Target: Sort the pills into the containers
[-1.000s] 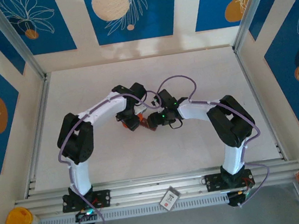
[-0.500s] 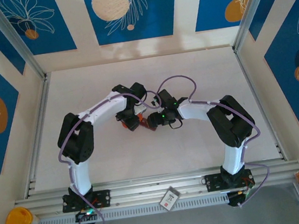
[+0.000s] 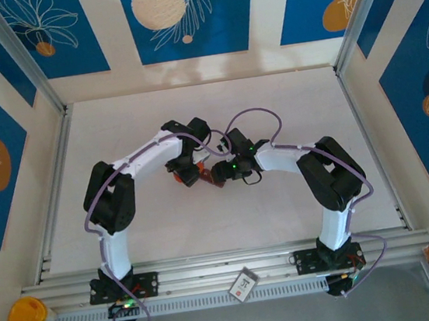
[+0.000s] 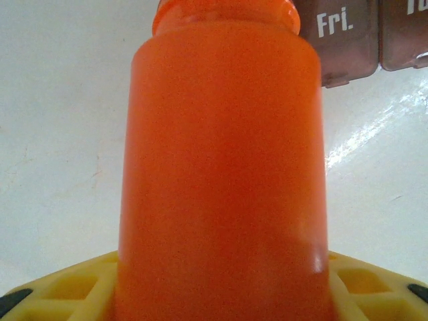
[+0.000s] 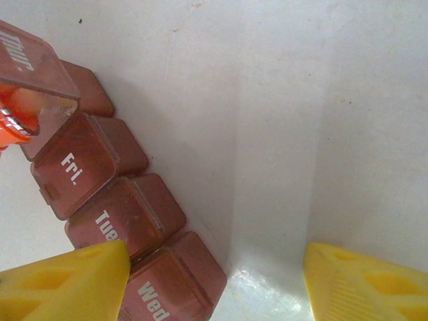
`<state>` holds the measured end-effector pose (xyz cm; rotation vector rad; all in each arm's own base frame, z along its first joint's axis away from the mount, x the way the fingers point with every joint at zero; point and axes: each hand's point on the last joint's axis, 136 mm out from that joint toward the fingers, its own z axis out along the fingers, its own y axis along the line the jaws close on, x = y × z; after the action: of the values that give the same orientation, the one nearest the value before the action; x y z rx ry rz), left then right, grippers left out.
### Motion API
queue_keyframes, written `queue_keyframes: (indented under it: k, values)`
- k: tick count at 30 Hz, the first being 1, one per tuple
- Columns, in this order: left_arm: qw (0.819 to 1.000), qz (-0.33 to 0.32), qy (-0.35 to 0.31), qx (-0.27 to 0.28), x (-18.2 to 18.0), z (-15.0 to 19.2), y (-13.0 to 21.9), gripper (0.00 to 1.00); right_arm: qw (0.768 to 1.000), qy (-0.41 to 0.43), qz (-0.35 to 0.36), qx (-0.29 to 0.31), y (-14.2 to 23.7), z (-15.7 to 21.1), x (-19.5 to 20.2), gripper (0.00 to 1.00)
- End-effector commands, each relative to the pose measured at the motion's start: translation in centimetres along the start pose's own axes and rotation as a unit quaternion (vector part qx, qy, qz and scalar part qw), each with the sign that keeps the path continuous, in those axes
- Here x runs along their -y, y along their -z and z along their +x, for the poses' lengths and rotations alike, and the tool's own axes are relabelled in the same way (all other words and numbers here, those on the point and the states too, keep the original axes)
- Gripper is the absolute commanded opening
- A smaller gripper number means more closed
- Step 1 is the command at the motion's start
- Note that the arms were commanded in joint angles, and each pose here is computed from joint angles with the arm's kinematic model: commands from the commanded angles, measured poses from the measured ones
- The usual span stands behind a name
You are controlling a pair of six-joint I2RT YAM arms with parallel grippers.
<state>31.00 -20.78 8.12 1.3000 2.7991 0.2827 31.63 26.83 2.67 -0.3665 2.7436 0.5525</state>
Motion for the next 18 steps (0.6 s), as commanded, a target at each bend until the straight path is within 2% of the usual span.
queue_keyframes:
  k: [1,18]
  values:
    - [0.999,-0.015,-0.025,-0.037,-0.2,0.8,-0.8,0.00,0.995,-0.004,0.042,-0.088,-2.2,5.6,1.9,0.70]
    - [1.000,0.013,0.011,-0.013,1.4,1.7,-2.7,0.00,0.995,-0.006,0.046,-0.090,-2.2,5.9,2.1,0.70]
